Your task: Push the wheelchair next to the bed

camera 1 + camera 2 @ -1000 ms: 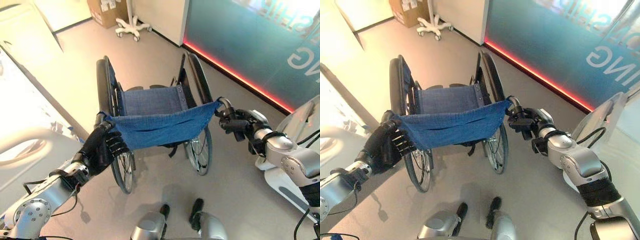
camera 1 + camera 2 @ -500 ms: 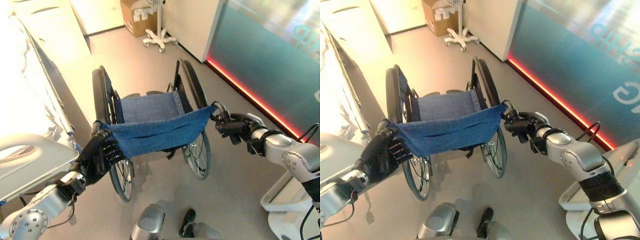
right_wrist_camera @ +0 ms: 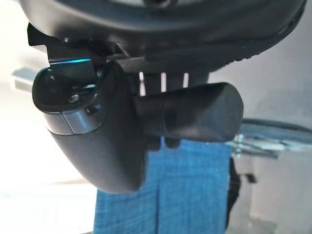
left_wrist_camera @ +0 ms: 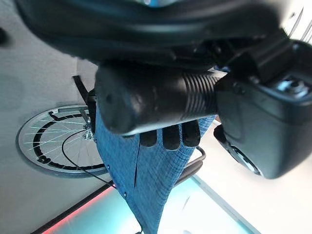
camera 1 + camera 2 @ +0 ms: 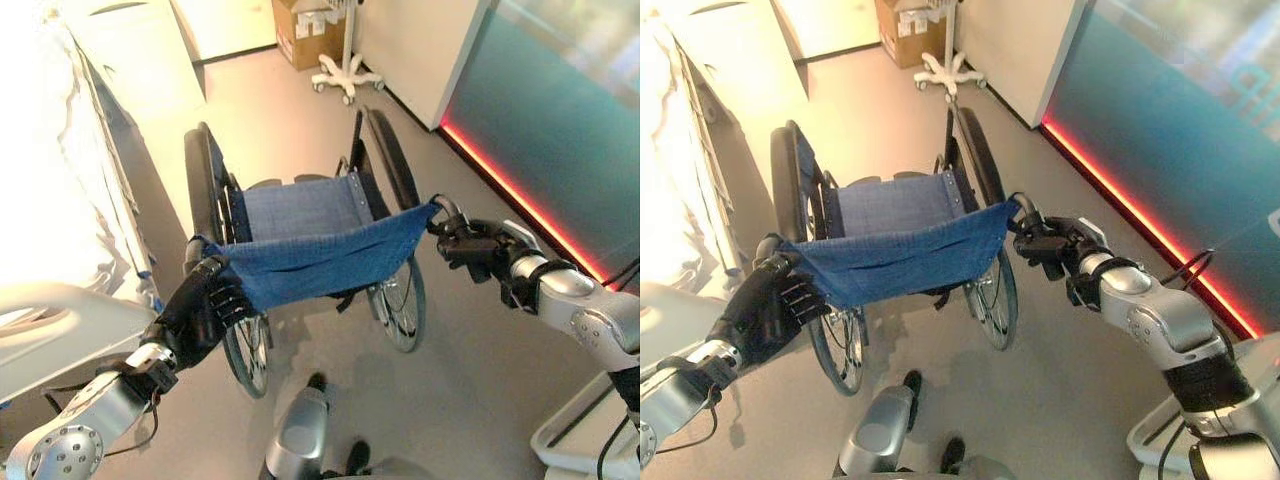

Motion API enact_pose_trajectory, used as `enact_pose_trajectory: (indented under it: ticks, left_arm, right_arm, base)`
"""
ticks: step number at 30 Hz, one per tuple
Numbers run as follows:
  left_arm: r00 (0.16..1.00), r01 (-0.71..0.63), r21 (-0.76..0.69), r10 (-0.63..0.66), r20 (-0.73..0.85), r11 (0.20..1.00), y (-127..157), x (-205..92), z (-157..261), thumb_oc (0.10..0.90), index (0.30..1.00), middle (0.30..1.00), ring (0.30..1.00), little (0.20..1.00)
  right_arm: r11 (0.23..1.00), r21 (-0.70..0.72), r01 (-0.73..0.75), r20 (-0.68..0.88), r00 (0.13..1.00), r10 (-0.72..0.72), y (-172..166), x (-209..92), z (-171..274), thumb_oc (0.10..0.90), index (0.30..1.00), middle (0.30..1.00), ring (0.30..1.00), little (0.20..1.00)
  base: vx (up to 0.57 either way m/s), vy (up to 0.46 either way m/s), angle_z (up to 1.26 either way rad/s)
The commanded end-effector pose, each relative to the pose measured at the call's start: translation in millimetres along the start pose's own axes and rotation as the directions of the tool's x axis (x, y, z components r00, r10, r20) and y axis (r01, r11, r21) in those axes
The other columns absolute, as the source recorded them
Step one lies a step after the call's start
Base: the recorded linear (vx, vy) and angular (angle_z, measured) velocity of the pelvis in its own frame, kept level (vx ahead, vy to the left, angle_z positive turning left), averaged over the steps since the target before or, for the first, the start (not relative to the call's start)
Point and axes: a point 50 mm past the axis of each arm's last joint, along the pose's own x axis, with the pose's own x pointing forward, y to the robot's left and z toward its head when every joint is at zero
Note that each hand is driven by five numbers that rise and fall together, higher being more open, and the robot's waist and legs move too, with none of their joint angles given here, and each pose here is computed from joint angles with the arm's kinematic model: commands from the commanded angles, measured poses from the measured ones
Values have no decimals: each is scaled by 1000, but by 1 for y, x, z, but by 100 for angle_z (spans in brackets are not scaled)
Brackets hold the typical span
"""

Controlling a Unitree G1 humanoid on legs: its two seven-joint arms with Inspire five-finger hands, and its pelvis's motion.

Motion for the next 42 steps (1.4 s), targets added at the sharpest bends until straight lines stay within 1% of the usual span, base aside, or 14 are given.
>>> enact_pose_trajectory:
  ticks: [1,5,11,14,20,25,28,33,37,42]
  left_arm:
    - [928,117,106,-147,343,987,-27,7,72,400,300,300,300,300]
    - [930,138,161,-184,317,977,-32,10,87,400,300,300,300,300]
    - [930,147,143,-186,317,979,-33,9,93,400,300,300,300,300]
    - [914,150,135,-189,359,979,-31,7,94,400,300,300,300,300]
    - [891,147,149,-197,409,978,-34,3,97,400,300,300,300,300]
    - [892,108,176,-174,417,978,-29,-4,102,400,300,300,300,300]
    - [896,98,154,-155,417,983,-26,-6,98,400,300,300,300,300]
    - [892,104,90,-133,431,990,-21,-14,88,400,300,300,300,300]
    - [896,101,83,-127,426,991,-20,-11,81,400,300,300,300,300]
    - [895,71,86,-101,434,994,-18,-11,81,400,300,300,300,300]
  right_arm:
    - [964,-15,-265,88,960,265,42,-11,-2,400,300,300,300,300]
    - [968,24,-251,93,964,248,39,-10,-2,400,300,300,300,300]
    - [972,6,-236,97,967,235,40,-9,-4,400,300,300,300,300]
    - [977,-13,-211,133,968,210,35,-6,4,400,300,300,300,300]
    - [983,-13,-183,182,966,182,32,-8,28,400,300,300,300,300]
    - [977,3,-215,205,956,210,29,-14,42,400,300,300,300,300]
    - [973,-4,-232,198,953,229,27,-13,50,400,300,300,300,300]
    - [962,-112,-249,151,953,264,27,-11,57,400,300,300,300,300]
    - [958,-131,-254,158,949,274,29,-5,61,400,300,300,300,300]
    - [950,-146,-277,158,941,299,43,-1,66,400,300,300,300,300]
  base:
    - [417,115,-2]
    - [415,176,-26]
    - [282,64,23]
    - [214,-96,6]
    - [293,-223,12]
    - [442,-335,24]
    - [442,-325,41]
    - [366,-276,10]
    - [259,-205,4]
    - [346,-127,10]
